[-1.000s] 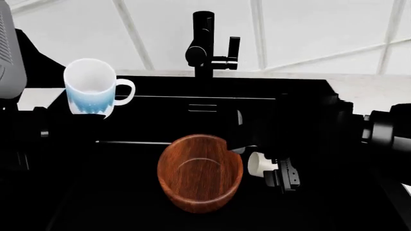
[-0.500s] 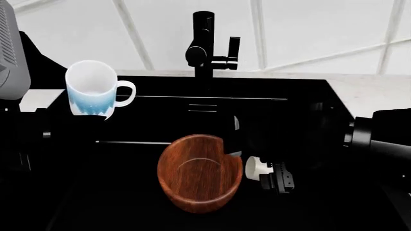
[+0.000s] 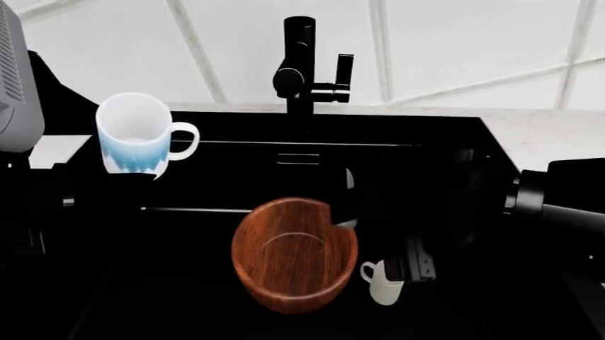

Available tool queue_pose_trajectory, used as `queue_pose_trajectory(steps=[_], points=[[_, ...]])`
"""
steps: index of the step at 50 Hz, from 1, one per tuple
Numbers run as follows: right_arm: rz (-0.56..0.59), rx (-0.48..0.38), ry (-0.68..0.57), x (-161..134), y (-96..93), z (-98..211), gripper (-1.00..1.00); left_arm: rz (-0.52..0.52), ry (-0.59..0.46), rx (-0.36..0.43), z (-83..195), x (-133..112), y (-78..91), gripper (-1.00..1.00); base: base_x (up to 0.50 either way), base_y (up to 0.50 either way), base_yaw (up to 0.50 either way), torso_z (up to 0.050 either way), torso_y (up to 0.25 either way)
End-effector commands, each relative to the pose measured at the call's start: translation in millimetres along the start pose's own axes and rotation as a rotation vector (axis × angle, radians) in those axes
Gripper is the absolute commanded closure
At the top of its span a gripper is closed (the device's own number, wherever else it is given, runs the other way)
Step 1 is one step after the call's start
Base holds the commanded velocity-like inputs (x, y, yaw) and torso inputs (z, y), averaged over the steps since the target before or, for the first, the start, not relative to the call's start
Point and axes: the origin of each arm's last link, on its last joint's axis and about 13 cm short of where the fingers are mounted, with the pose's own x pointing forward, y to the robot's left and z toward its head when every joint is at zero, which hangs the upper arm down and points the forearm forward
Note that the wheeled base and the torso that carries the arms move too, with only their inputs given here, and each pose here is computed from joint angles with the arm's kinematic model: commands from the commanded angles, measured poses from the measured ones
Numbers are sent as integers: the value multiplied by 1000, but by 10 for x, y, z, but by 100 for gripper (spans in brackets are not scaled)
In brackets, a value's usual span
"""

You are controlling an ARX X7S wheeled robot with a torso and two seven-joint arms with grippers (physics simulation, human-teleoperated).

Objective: Pick the mug and mug and place them in the sink. Then turn on the water.

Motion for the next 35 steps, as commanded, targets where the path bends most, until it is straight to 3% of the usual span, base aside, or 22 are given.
queue_pose_trajectory(steps=[1, 11, 17, 22, 27, 35], points=[[-26, 18, 1, -172, -54, -50, -100, 12, -9, 1, 21, -15, 4, 100, 0, 0, 0, 0, 0], [-116, 55, -107, -551, -133, -103, -100, 12, -13, 1, 41, -8, -6, 100, 0, 0, 0, 0, 1], [-170, 129, -245, -730, -132, -207, -100, 5, -3, 2, 19, 28, -9, 100, 0, 0, 0, 0, 0], [-269, 169, -438, -923, -174, -244, -100, 0, 6, -2, -10, 50, -6, 100, 0, 0, -1, 0, 0], [-345, 163, -488, -1058, -165, -304, -100, 4, 14, -6, -23, 36, -21, 100, 0, 0, 0, 0, 0], [-530, 237, -618, -1355, -221, -431, -100, -20, 61, -20, -116, 167, 24, 100, 0, 0, 0, 1, 0]])
